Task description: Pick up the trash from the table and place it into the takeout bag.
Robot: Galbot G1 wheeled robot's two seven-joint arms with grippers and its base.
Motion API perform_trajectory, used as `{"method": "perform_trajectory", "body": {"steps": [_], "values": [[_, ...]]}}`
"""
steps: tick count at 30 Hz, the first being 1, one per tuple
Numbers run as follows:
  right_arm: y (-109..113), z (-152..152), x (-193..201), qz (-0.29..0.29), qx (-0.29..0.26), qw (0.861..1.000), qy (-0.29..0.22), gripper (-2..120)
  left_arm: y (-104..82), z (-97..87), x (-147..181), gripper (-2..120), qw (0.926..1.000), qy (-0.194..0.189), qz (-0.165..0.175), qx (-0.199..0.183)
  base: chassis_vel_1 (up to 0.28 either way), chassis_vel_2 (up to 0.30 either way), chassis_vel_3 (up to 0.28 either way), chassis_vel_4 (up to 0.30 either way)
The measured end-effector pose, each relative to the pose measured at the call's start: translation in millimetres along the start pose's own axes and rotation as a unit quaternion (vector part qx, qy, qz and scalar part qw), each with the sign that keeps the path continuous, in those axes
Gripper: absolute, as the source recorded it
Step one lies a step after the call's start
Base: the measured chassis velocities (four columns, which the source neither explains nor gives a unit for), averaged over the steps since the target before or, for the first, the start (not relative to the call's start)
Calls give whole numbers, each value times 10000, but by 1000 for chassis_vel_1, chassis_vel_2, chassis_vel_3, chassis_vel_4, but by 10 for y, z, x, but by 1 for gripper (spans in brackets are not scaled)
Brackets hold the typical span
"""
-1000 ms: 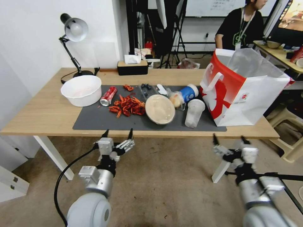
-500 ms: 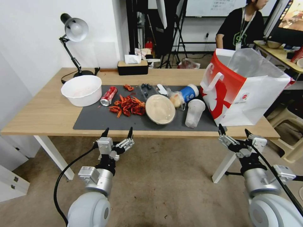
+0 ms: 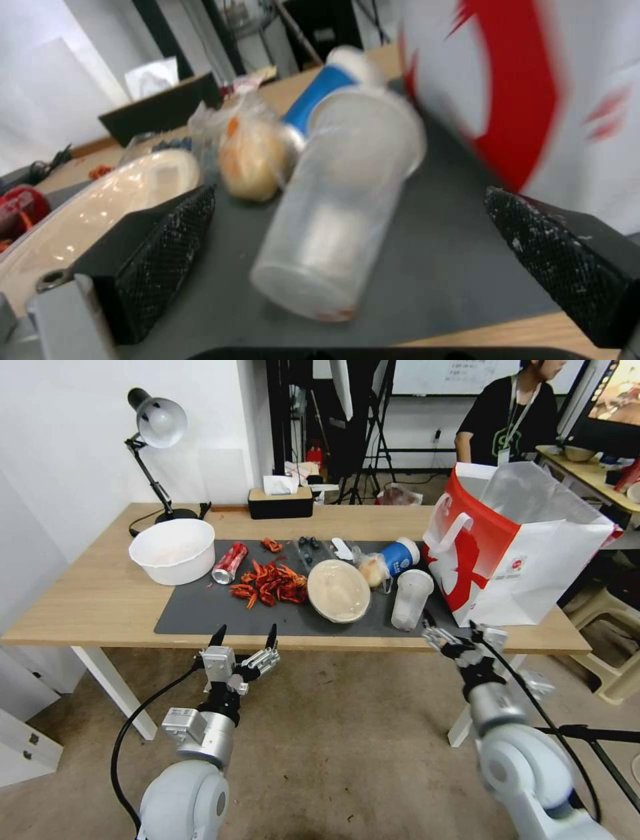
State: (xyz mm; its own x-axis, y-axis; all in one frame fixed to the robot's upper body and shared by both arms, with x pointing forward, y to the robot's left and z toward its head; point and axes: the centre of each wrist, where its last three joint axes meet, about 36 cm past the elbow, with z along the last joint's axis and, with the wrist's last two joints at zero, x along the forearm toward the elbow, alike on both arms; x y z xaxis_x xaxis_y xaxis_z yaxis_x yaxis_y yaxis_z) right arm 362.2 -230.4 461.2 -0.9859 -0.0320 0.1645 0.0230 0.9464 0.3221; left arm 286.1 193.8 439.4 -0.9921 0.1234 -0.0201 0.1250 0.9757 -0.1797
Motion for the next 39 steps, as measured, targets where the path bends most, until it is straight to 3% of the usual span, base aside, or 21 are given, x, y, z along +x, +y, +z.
{"method": "perform_trajectory", "body": {"steps": [9,15,29,39], "values": [[283,10,-387,172,-110,9981,580,100,13,-3,1,100,10000,-27,-61,5,0,0,0,0],[342,16,-463,319,-71,9964,786,100,23,9,0,100,10000,-38,-86,-4,0,0,0,0],[260,-3,-455,582,-67,9942,904,52,23,74,-25,100,10000,-35,-87,-8,0,0,0,0],[206,-13,-242,459,-72,9968,658,52,25,90,-17,100,10000,-47,-85,-20,0,0,0,0]]}}
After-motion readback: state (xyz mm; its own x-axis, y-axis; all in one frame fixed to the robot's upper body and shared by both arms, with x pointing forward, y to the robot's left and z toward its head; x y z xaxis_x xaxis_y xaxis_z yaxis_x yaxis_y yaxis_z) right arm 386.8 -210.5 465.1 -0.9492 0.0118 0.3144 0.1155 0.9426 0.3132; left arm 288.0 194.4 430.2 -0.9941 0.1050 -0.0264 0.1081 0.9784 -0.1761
